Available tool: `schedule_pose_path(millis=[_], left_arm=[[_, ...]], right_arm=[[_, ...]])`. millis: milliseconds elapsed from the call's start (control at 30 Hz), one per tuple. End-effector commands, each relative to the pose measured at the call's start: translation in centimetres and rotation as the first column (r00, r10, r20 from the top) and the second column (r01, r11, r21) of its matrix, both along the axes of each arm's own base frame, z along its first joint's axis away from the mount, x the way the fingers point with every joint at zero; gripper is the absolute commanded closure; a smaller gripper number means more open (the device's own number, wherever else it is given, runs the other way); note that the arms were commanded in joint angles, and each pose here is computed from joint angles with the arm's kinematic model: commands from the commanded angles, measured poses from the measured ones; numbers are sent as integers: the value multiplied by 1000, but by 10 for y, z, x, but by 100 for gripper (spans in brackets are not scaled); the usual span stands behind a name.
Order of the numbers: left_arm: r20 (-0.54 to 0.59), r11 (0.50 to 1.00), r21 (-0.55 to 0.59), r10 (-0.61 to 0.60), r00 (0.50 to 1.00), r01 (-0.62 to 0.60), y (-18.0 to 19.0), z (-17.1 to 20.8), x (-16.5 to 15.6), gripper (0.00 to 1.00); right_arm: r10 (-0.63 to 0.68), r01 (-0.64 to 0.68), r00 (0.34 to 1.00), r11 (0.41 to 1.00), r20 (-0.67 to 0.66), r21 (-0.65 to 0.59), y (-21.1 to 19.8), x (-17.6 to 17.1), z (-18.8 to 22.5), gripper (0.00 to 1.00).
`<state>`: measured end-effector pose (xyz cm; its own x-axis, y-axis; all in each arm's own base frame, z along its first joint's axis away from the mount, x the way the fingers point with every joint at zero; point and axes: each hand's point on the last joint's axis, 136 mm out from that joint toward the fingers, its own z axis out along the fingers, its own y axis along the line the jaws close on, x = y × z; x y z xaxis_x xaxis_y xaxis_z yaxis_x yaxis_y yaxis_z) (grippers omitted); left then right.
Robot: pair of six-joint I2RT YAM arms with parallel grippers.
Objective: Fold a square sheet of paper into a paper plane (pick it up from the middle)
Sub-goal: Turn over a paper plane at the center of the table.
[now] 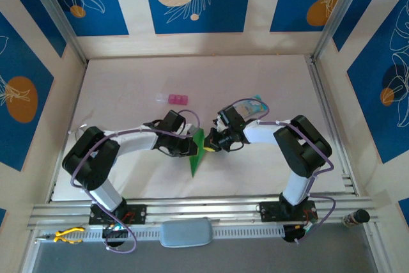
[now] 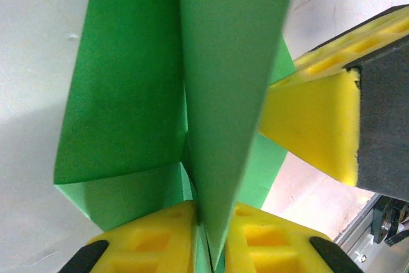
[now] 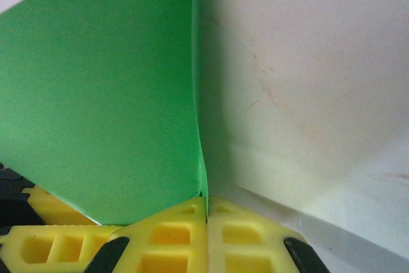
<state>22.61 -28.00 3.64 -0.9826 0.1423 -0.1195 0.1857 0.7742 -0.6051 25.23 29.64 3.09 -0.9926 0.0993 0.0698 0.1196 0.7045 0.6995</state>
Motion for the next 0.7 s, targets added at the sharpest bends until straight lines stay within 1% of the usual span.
schedule_pose_path(millis=[0, 367, 567, 667], left_arm=[[13, 998, 44, -35, 999, 34, -1, -2, 0, 81], [34, 986, 158, -55, 998, 49, 5, -13, -1, 81], [40, 988, 146, -55, 998, 48, 0, -13, -1, 82], [44, 987, 157, -52, 998, 45, 1, -14, 0, 84]], right_arm=[[3, -3, 999, 1000, -43, 6, -2, -8, -7, 99], [1, 0, 999, 1000, -43, 4, -3, -7, -8, 99], [2, -2, 999, 1000, -46, 3, -3, -8, -8, 99], [0, 0, 999, 1000, -45, 5, -4, -7, -8, 99]])
